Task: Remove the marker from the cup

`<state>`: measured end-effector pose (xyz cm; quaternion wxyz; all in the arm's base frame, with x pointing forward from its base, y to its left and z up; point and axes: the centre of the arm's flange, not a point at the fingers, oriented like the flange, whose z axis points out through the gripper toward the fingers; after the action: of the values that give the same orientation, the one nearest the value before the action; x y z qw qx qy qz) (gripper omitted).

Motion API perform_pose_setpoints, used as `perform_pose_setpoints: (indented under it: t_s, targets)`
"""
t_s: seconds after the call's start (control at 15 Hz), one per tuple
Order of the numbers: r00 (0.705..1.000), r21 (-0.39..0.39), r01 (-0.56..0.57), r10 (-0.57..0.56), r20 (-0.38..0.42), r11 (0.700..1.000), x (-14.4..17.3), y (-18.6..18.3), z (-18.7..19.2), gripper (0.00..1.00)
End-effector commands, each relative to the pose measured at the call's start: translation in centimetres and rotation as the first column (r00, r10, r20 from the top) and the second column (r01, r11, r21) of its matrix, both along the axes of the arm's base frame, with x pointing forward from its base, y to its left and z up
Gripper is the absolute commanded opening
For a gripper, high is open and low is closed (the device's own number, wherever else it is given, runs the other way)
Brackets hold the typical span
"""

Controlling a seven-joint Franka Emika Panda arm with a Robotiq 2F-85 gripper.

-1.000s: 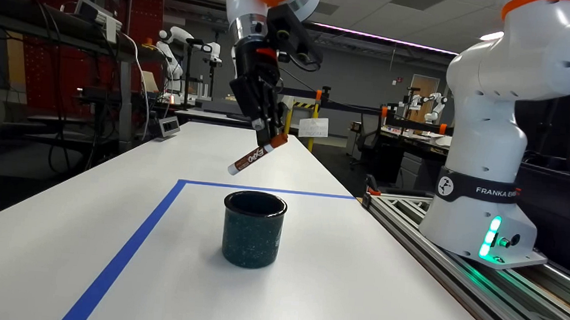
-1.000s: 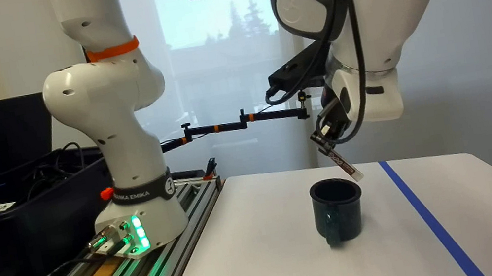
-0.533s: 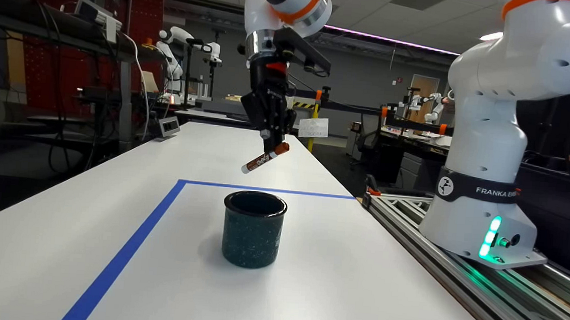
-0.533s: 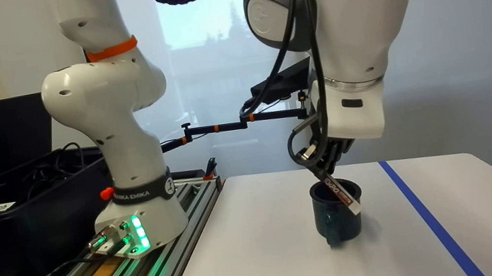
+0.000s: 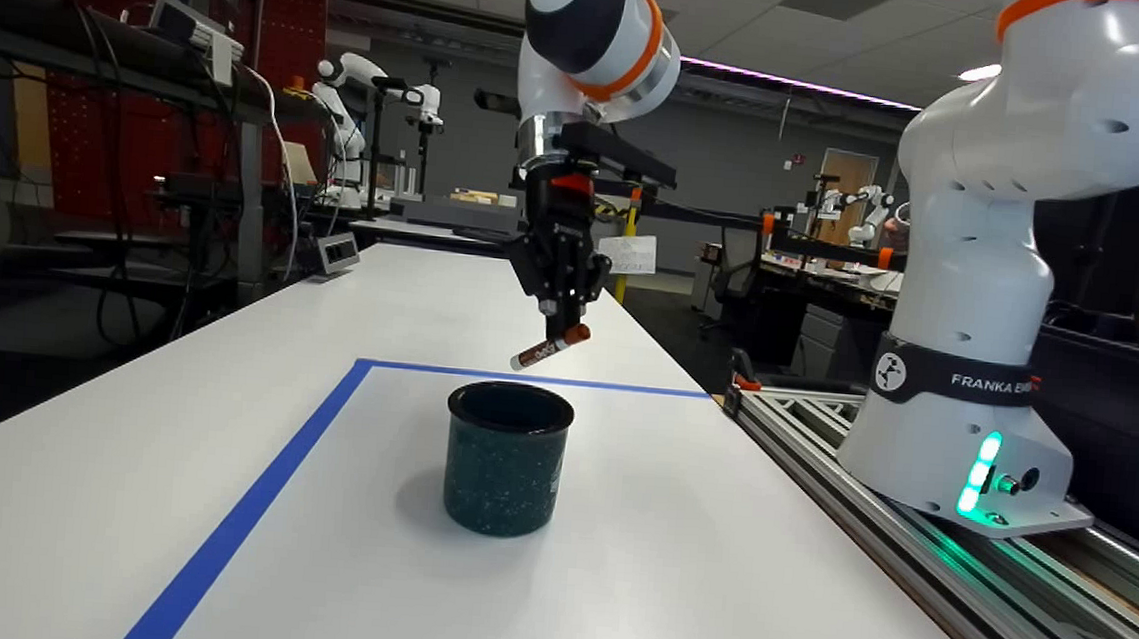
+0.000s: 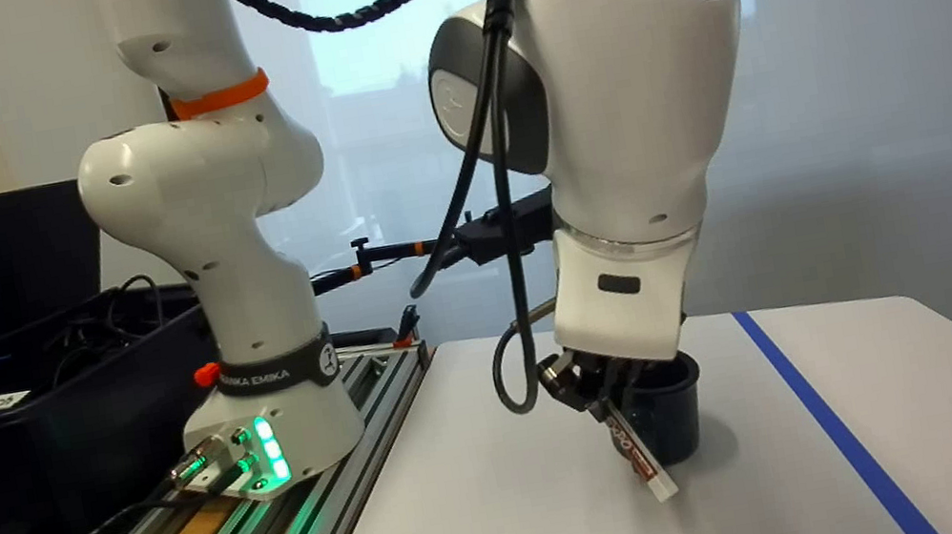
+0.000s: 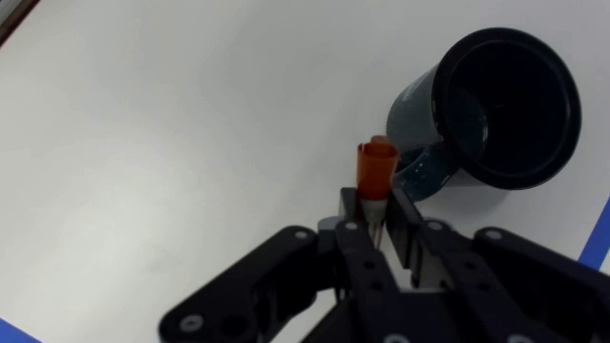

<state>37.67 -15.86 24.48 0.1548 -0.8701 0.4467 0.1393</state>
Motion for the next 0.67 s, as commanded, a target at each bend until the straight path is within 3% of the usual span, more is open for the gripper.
perform_pose_setpoints:
  t_s: [0.0,0.6]
  targets:
    - [1.0,-0.033,0.011,-0.011,0.002,0.999,-0.7,-0.1,-2.3,0.05]
    - [0.998,-0.05,-0.027,0.024,-0.052,0.998,-1.2,0.7,-7.8,0.05]
